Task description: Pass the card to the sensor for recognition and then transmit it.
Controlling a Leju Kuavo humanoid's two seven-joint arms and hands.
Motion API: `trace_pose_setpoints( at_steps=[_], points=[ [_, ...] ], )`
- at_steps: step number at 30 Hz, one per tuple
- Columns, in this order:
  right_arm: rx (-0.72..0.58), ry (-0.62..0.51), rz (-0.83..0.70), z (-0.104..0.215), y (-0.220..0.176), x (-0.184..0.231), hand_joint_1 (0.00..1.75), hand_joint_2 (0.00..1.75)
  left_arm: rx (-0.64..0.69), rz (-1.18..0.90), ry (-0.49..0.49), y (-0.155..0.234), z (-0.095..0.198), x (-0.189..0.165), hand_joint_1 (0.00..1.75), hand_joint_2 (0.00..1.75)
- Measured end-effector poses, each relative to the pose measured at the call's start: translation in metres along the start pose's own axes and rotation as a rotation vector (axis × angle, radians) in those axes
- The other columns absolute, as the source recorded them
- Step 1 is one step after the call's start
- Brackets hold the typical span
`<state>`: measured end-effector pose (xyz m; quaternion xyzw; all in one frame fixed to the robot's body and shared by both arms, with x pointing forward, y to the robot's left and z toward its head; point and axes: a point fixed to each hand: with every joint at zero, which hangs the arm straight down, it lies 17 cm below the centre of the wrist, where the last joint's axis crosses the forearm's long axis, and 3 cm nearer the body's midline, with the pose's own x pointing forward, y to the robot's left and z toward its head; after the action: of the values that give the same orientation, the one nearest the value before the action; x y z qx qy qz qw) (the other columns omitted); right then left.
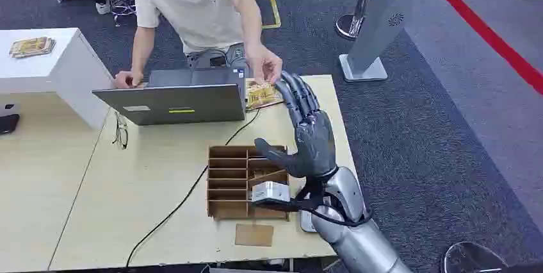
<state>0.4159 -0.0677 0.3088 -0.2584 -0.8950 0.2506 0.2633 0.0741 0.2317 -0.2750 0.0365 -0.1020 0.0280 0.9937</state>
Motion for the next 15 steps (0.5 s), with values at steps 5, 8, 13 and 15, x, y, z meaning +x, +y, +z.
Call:
trace_pose_setpoints(
  at_steps=[5,8,13,15],
  points=[
    [0.043,-0.036,0.106,-0.008,0.013,-0.007,0.0,1.75,-0.01,-0.023,-0.001,0.001,-0.002,0.003,0.0,0.0],
    [0.07,-0.045,0.169,-0.011,0.021,-0.015,0.0,1.75,-0.013,-0.038,0.001,0.002,-0.002,0.003,0.0,0.0],
    [0.102,-0.052,0.233,-0.013,0.032,-0.025,0.0,1.75,-0.016,-0.057,0.004,0.003,-0.003,0.001,0.0,0.0],
    [0.114,-0.052,0.25,-0.012,0.035,-0.029,0.0,1.75,-0.016,-0.063,0.004,0.005,-0.003,0.002,0.0,0.0]
  ],
)
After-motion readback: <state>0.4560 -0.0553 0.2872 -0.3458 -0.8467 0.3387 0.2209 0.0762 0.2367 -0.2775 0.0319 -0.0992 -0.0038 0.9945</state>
